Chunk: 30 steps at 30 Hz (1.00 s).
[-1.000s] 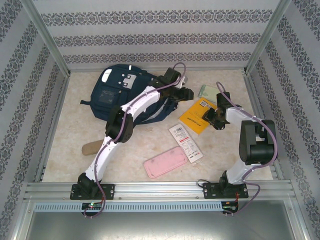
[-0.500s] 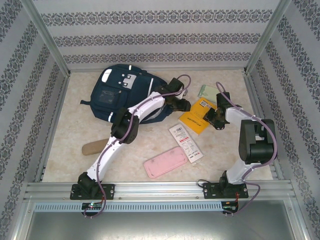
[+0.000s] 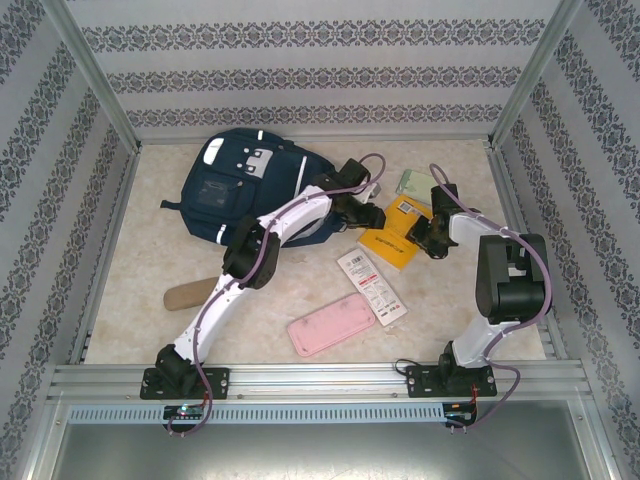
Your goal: Pack the student bag
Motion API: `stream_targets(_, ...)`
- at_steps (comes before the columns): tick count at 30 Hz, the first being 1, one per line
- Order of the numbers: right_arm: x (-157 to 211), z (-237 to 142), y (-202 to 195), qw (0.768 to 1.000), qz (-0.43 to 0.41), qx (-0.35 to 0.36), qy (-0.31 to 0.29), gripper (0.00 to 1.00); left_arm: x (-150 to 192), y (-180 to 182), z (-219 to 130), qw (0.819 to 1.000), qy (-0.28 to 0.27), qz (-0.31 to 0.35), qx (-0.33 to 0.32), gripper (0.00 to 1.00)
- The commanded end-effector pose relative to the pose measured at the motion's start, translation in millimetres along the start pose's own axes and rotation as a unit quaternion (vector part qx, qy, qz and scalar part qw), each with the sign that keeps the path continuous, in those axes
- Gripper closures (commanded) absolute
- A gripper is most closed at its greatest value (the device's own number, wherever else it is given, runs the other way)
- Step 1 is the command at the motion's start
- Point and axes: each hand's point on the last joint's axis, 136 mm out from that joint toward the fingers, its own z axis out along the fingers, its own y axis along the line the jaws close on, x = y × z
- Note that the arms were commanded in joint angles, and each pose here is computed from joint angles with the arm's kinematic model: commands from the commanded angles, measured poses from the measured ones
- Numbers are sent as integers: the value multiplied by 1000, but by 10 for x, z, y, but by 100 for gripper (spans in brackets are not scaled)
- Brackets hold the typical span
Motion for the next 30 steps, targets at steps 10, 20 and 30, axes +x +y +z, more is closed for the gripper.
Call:
stream_targets(10, 68, -126, 299, 998, -23, -62, -2, 59, -82, -1403, -635, 950, 0, -46, 309, 55)
stream_targets(20, 58, -201, 267, 998, -24, -63, -10, 59, 185, -845, -326, 983, 34, -50, 175, 59)
stream_targets(30, -67, -540, 340, 993, -6, -111, -36, 46, -40, -995, -704, 981, -9, -37, 190, 99)
